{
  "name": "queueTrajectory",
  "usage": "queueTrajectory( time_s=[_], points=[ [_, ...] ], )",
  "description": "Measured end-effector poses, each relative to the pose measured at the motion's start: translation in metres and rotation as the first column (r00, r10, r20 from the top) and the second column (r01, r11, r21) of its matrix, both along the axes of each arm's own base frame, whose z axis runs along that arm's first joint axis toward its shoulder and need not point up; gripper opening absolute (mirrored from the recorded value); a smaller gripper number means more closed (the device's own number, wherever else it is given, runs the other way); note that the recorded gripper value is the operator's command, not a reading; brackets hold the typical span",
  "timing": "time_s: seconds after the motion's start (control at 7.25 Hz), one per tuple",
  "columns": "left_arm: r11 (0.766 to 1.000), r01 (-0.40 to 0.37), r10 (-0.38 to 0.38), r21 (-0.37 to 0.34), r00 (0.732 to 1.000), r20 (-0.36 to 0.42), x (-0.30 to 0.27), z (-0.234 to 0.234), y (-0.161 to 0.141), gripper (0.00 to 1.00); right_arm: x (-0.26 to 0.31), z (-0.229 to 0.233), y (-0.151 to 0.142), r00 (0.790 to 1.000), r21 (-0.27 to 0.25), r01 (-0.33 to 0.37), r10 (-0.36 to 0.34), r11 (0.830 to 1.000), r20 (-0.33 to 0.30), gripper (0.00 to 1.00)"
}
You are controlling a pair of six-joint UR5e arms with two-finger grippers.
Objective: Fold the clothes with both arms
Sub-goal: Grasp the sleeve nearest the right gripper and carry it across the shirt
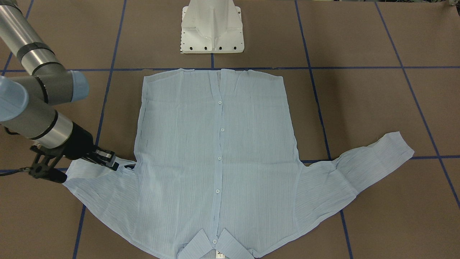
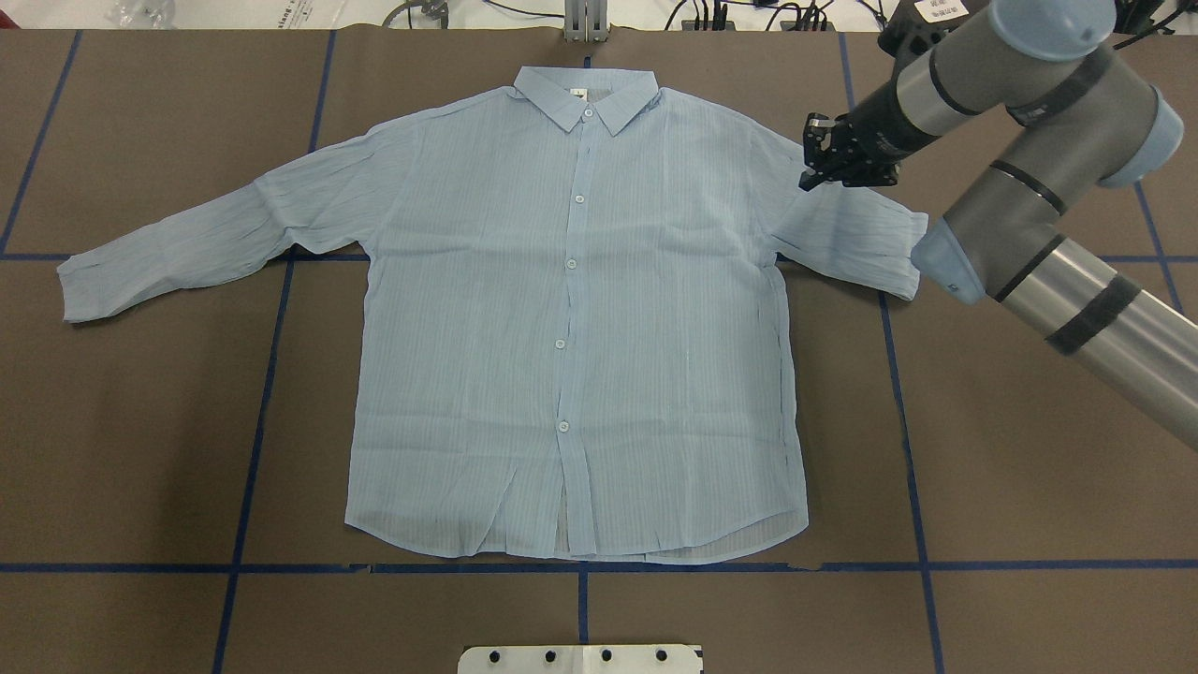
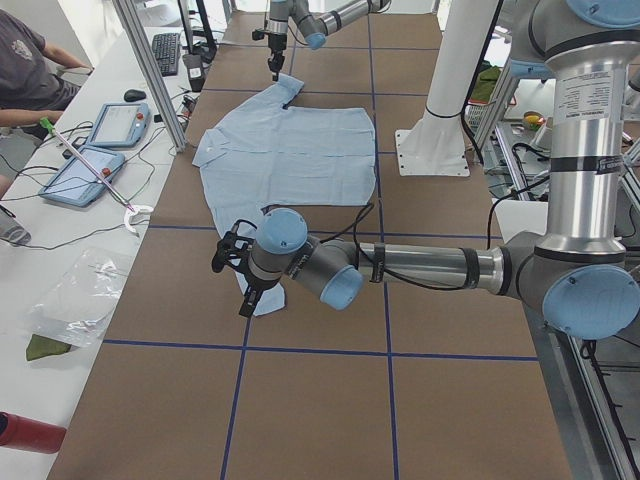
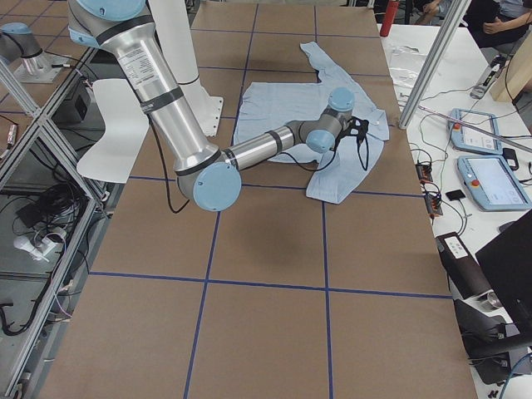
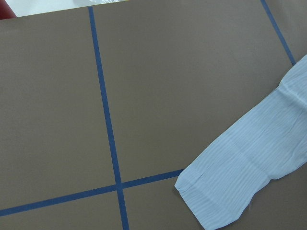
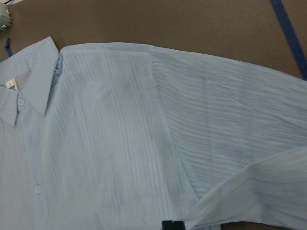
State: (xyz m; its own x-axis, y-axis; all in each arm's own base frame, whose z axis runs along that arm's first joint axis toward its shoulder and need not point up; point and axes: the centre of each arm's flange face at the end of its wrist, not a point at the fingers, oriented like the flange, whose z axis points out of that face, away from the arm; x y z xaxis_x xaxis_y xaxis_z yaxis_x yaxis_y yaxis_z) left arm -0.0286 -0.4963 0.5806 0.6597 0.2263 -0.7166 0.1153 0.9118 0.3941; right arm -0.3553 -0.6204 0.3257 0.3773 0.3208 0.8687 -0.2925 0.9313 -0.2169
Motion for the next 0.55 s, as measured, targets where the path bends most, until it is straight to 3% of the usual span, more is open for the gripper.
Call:
queueTrajectory(
  time_s=[0.28, 0.55],
  points=[
    [1.0, -0.002, 0.002, 0.003, 1.0, 0.003, 0.0, 0.001, 0.001, 1.0, -0.04, -0.062, -0.01, 0.995, -0.016, -0.104, 0.104, 0.994, 0.006, 0.0],
    [1.0, 0.0, 0.0, 0.011, 1.0, 0.002, -0.001, 0.0, 0.001, 1.0, -0.102, -0.139, -0.024, 0.977, -0.025, -0.211, 0.211, 0.977, 0.014, 0.0]
  ],
)
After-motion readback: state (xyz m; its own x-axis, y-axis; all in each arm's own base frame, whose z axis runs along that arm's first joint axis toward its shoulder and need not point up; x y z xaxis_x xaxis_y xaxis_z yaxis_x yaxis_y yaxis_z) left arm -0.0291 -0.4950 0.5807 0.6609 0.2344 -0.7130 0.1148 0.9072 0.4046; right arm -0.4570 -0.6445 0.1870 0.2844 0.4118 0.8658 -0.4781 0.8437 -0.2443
